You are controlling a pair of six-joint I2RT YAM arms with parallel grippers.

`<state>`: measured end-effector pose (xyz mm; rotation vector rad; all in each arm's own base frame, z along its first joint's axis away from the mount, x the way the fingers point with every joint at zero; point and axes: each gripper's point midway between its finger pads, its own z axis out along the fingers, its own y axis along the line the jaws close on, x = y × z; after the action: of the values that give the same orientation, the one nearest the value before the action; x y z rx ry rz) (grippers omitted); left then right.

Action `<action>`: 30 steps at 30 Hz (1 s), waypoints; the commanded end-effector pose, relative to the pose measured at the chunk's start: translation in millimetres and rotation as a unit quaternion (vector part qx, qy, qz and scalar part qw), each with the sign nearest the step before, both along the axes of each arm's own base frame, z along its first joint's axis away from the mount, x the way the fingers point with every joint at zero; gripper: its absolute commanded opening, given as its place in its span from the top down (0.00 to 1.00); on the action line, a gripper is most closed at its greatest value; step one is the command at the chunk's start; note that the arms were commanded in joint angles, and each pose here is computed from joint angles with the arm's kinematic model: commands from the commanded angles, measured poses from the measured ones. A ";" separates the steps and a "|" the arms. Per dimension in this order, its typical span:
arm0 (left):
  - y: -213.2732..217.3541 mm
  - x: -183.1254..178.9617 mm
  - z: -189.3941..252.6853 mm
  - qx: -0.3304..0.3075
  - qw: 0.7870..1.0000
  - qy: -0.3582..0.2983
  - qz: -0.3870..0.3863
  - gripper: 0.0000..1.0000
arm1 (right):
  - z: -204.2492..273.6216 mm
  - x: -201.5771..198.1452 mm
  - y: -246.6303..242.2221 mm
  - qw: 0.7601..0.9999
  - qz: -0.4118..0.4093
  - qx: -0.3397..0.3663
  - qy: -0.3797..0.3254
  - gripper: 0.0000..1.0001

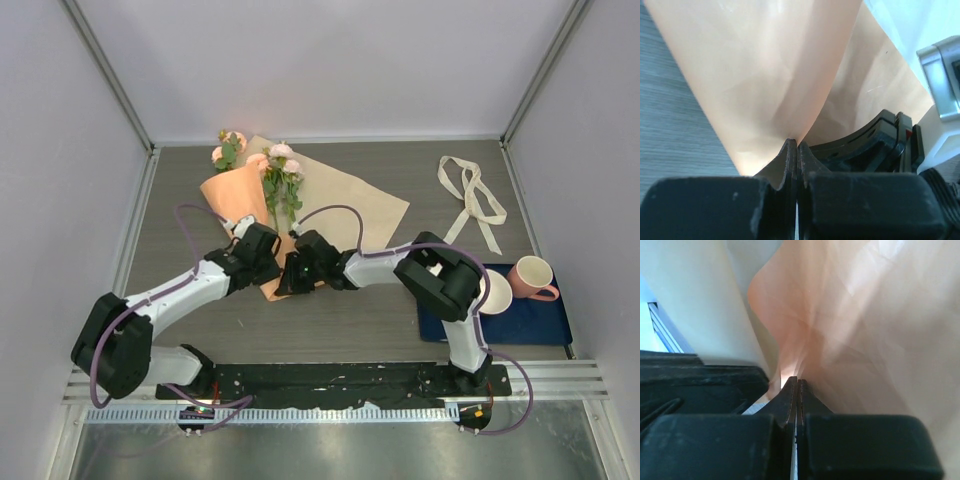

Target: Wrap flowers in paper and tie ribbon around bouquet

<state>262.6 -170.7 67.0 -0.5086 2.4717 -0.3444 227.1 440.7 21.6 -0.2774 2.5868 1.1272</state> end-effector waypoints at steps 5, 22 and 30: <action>-35.2 30.5 15.3 -0.043 0.998 -0.034 -0.030 1.00 | 14.7 -0.2 -14.0 0.999 -0.033 0.023 -0.019 1.00; -57.1 43.0 17.2 -0.059 0.995 -0.035 -0.069 1.00 | 11.9 23.5 -56.0 0.996 -0.066 -0.029 -0.053 1.00; -80.7 54.1 11.8 -0.067 0.993 -0.026 -0.099 1.00 | -2.1 20.2 -64.3 0.995 -0.079 -0.045 -0.041 1.00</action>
<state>301.1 -228.7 64.5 -0.3725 2.5090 -0.5126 246.2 382.0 23.1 -0.1373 2.5506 0.9663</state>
